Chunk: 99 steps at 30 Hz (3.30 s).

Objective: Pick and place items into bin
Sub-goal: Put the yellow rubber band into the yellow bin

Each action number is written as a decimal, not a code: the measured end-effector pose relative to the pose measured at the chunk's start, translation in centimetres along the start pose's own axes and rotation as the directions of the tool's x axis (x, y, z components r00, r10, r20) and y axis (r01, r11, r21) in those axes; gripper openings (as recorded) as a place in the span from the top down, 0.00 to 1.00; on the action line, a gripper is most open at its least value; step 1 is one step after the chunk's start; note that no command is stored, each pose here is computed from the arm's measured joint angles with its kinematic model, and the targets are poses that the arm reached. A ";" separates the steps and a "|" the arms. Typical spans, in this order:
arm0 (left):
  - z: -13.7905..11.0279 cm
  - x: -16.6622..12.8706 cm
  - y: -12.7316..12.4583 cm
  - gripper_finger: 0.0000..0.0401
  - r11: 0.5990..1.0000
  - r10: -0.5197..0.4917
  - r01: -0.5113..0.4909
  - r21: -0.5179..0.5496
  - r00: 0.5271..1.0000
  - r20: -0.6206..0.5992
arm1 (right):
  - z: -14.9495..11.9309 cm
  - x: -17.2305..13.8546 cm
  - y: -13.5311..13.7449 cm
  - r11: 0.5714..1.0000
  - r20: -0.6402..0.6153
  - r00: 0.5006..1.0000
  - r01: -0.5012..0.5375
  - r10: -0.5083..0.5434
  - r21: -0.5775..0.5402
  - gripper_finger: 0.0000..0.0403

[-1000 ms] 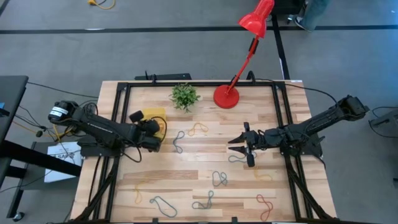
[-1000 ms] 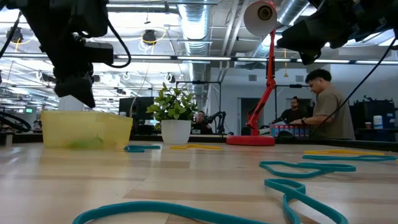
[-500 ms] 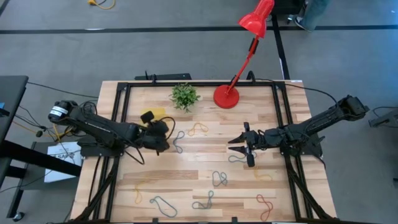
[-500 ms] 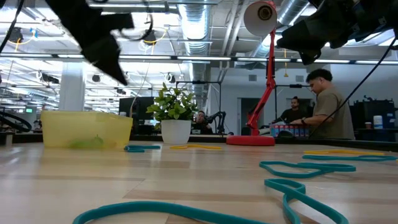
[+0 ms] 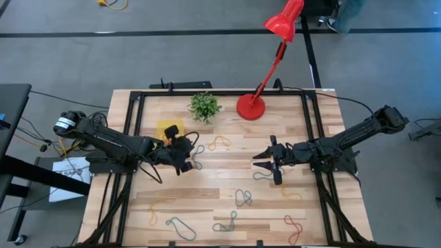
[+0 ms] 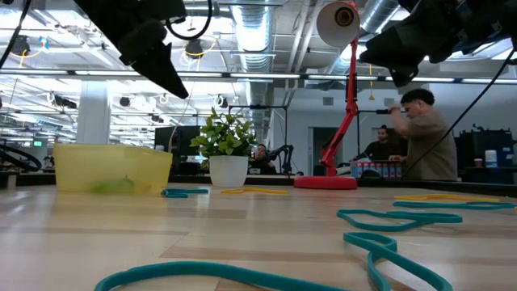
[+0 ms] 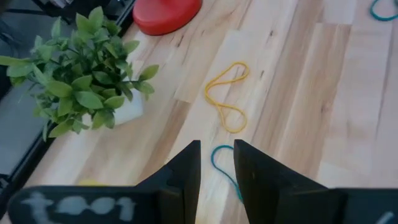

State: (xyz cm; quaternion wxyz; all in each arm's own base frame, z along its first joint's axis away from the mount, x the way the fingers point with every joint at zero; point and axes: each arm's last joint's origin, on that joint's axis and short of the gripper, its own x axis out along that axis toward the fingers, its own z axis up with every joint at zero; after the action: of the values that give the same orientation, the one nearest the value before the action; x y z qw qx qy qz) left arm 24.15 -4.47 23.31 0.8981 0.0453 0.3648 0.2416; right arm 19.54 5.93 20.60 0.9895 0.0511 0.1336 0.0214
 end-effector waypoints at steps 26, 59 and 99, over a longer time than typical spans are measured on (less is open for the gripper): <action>-1.8 -2.0 -1.7 0.78 0.997 0.053 -0.053 -0.051 0.999 -0.007 | -8.0 0.0 -1.3 0.851 -0.686 0.715 0.437 -0.132 0.291 0.79; -1.9 -2.0 -1.6 0.78 0.998 0.056 -0.057 -0.037 0.998 -0.010 | -8.0 -0.9 -4.2 0.837 -0.759 0.529 0.545 -0.381 -0.041 0.83; -3.0 -0.8 -2.1 0.78 0.997 0.048 -0.045 -0.062 0.997 0.062 | -9.2 0.5 -4.4 0.783 -0.728 0.503 0.617 -0.465 -0.074 0.83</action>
State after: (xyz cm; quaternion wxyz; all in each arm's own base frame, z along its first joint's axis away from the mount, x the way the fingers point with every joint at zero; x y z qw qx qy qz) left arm 22.46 -7.01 21.05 0.9042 0.0339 0.3276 0.2718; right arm 17.74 2.46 11.16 0.8023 0.0908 0.5162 -0.2857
